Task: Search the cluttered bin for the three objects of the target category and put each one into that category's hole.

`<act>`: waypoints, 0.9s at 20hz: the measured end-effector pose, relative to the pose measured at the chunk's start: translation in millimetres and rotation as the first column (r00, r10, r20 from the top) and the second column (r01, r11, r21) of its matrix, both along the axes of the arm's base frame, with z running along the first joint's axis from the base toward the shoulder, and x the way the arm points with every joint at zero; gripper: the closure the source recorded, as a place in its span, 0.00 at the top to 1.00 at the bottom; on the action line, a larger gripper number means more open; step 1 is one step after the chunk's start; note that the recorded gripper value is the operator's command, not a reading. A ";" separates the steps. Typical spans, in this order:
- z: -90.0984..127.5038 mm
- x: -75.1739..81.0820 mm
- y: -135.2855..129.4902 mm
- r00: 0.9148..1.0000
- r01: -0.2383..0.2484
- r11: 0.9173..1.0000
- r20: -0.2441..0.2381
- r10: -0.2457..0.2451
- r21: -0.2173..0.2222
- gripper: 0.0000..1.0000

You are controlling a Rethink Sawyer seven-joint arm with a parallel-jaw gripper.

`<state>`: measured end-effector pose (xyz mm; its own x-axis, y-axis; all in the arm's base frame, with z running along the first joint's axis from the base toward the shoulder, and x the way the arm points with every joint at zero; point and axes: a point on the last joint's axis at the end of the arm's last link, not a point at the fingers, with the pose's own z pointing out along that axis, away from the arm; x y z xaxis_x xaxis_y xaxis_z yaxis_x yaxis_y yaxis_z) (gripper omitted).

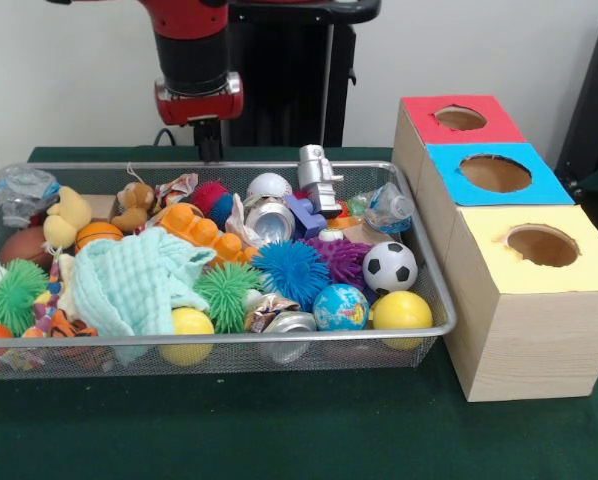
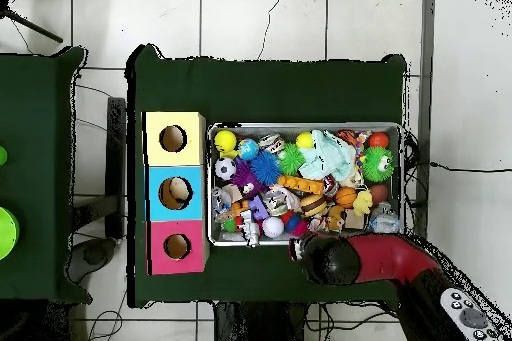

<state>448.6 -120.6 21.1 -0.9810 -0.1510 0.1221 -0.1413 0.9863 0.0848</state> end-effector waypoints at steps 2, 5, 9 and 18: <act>1.6 -0.7 -3.7 1.000 0.004 1.000 -0.015 -0.004 0.004 0.00; 4.4 1.4 -4.2 1.000 0.003 1.000 -0.029 -0.002 0.017 1.00; 5.5 5.6 -3.7 1.000 0.000 1.000 -0.018 0.000 0.026 1.00; 4.4 11.5 4.2 0.998 -0.059 0.998 0.010 0.059 0.028 1.00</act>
<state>460.1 -116.4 25.6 -0.9712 -0.2122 0.1084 -0.2003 0.9735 0.1108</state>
